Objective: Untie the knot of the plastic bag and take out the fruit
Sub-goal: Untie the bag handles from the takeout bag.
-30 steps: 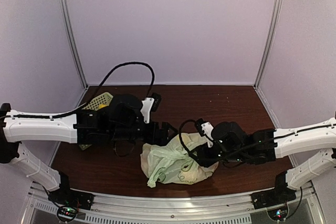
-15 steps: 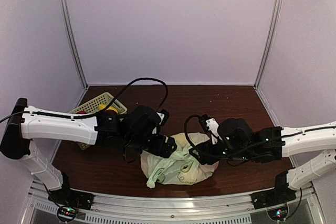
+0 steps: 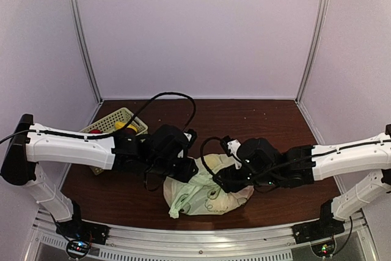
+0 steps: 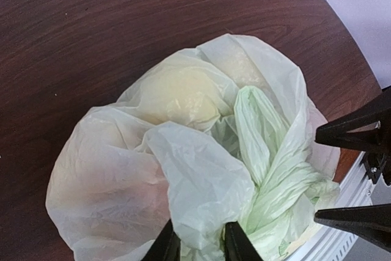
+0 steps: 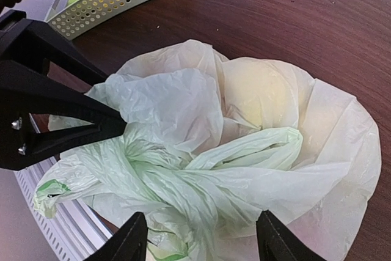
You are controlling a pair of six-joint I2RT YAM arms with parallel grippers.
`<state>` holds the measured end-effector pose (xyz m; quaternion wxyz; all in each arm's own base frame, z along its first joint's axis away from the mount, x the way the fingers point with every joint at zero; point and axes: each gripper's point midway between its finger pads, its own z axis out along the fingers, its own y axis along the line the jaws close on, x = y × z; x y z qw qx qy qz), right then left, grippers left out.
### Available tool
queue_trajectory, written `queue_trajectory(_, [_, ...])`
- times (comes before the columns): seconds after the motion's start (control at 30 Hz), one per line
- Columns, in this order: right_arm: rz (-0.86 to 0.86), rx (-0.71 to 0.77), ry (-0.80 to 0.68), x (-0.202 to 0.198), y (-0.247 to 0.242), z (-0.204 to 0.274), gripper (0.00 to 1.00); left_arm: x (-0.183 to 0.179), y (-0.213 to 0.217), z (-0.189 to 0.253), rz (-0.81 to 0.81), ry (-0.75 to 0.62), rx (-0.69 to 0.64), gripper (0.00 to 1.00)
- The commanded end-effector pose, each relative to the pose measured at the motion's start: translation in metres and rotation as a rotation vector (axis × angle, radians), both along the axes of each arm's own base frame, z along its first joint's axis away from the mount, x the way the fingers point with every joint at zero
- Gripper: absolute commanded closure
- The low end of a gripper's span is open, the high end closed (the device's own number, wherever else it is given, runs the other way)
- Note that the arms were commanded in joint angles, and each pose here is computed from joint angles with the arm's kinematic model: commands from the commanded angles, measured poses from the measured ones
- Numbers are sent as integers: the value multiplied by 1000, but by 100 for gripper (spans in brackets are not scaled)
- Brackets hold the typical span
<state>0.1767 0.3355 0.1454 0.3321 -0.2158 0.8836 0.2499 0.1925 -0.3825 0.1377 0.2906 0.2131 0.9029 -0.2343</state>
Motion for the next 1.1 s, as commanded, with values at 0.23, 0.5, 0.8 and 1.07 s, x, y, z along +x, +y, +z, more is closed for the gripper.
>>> queue_trajectory(0.23, [-27, -6, -7, 9, 9, -1, 57, -2, -4, 2, 2, -1, -28, 95])
queue_trajectory(0.5, [-58, -1, -23, 12, 1, 7, 100, 0, -1, 5, 20, -11, -32, 100])
queue_trajectory(0.8, [-110, 22, -66, 13, -24, 30, 100, 11, 13, 38, 94, -88, -105, 100])
queue_trajectory(1.07, [-134, -10, -8, 5, -38, -10, 100, 9, 33, 15, 153, -46, -112, 100])
